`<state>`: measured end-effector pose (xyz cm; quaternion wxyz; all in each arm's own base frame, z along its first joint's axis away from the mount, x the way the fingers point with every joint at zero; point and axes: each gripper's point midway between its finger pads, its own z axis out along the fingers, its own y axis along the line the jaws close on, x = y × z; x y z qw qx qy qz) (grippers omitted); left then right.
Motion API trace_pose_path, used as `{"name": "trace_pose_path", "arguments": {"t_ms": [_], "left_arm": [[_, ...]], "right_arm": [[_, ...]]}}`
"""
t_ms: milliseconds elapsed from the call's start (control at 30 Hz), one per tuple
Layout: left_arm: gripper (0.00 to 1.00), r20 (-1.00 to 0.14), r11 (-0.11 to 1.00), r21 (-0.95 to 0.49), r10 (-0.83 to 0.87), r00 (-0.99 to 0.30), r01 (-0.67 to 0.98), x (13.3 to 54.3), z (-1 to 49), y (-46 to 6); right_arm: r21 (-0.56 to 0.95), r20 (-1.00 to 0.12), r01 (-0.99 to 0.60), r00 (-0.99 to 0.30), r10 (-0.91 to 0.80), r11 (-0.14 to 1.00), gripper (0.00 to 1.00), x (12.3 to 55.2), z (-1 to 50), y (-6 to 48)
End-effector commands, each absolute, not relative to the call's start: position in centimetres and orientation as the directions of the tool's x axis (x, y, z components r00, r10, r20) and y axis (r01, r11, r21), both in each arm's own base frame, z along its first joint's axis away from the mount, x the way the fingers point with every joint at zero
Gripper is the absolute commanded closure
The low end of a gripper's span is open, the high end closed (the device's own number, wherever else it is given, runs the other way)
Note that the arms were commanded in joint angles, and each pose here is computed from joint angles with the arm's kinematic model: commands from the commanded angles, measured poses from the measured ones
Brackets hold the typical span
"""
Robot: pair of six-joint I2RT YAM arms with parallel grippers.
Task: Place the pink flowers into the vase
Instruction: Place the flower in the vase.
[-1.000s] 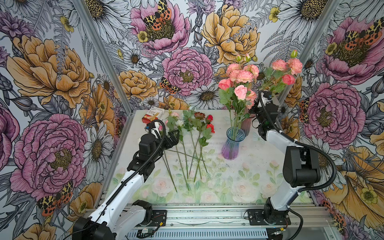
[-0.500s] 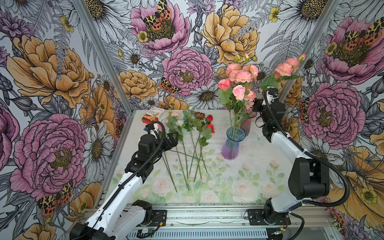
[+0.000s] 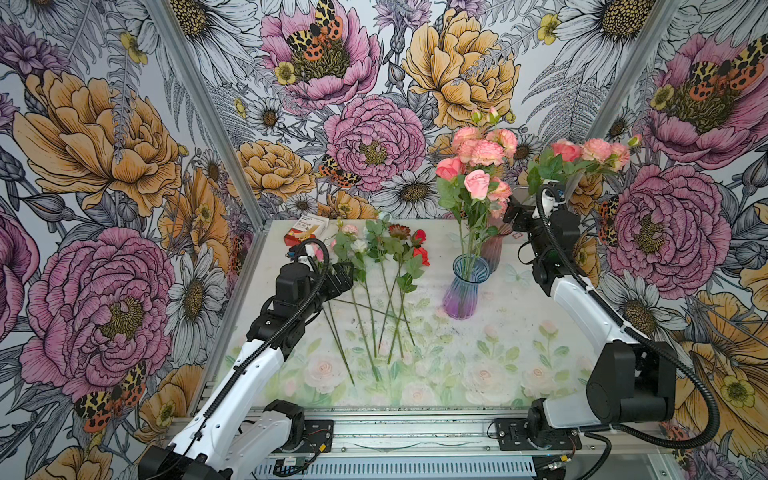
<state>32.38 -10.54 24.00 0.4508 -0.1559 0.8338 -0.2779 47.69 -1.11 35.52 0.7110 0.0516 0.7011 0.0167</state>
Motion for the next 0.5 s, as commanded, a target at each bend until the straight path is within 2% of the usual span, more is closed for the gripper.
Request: {"name": "trace_pose_path", "arguments": {"t_ms": [0,167,300,467], "left_arm": [[0.01,-0.657,0.806,-0.591,-0.507,-0.558,-0.036,32.4,23.8,-9.9],[0.01,-0.63,0.818,-0.556,-0.529,-0.568,-0.146,32.8,22.5,-8.0],[0.01,-0.547,0.808,-0.522,-0.563,-0.62,-0.273,33.4,20.0,-6.2],[0.01,-0.413,0.803,-0.419,-0.584,-0.699,-0.424,33.3,15.7,-5.0]], "right_arm": [[0.111,-0.994,0.091,0.029,0.109,0.99,0.01,45.9,36.1,-2.3],[0.137,-0.989,0.106,0.077,0.129,0.985,0.01,43.2,38.3,-2.6],[0.167,-0.979,0.092,0.137,0.154,0.982,0.0,40.6,41.7,-2.5],[0.135,-0.966,-0.126,0.203,0.158,0.983,0.0,37.0,47.5,2.7]]}}
